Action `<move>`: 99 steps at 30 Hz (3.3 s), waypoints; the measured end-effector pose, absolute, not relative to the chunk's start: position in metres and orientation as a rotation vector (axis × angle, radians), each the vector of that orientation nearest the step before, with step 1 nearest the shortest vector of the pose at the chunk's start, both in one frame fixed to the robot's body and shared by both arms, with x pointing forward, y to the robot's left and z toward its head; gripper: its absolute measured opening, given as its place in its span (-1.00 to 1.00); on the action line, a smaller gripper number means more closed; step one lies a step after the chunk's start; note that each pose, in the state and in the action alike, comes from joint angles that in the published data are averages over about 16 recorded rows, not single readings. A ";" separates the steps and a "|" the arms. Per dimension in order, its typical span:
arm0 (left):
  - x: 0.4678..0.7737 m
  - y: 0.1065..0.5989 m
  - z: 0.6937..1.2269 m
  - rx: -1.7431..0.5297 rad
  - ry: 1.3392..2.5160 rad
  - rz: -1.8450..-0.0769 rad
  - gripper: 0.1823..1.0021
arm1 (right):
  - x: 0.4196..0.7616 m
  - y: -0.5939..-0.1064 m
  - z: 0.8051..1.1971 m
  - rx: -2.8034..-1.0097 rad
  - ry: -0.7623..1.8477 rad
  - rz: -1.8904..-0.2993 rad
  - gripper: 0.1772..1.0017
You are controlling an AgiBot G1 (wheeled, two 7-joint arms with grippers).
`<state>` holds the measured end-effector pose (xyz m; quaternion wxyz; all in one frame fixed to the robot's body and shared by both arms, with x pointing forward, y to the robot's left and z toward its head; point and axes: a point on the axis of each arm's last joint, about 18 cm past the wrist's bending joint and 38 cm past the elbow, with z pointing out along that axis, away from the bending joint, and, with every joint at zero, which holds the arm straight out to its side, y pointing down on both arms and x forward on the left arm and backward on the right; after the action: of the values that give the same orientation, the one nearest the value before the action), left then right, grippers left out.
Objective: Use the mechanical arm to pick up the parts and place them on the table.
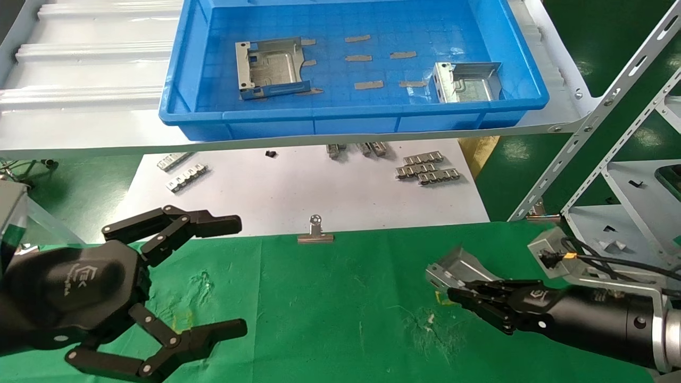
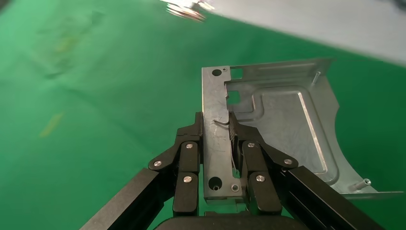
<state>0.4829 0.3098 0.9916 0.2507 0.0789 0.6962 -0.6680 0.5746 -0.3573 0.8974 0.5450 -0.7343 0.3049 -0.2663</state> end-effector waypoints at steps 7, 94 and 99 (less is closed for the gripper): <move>0.483 0.310 0.992 0.215 1.895 -1.818 0.97 | 0.584 -0.365 0.868 -1.638 0.896 -0.663 -0.76; 0.483 0.310 0.992 0.214 1.895 -1.818 1.00 | 0.529 -0.310 0.920 -1.575 0.185 -0.563 0.99; 0.483 0.310 0.992 0.214 1.895 -1.818 1.00 | 0.525 -0.309 0.927 -1.574 0.151 -0.560 1.00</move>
<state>0.4830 0.3099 0.9916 0.2508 0.0786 0.6962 -0.6680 0.5251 -0.3091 0.9269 0.6685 -0.6979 0.0671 -0.2483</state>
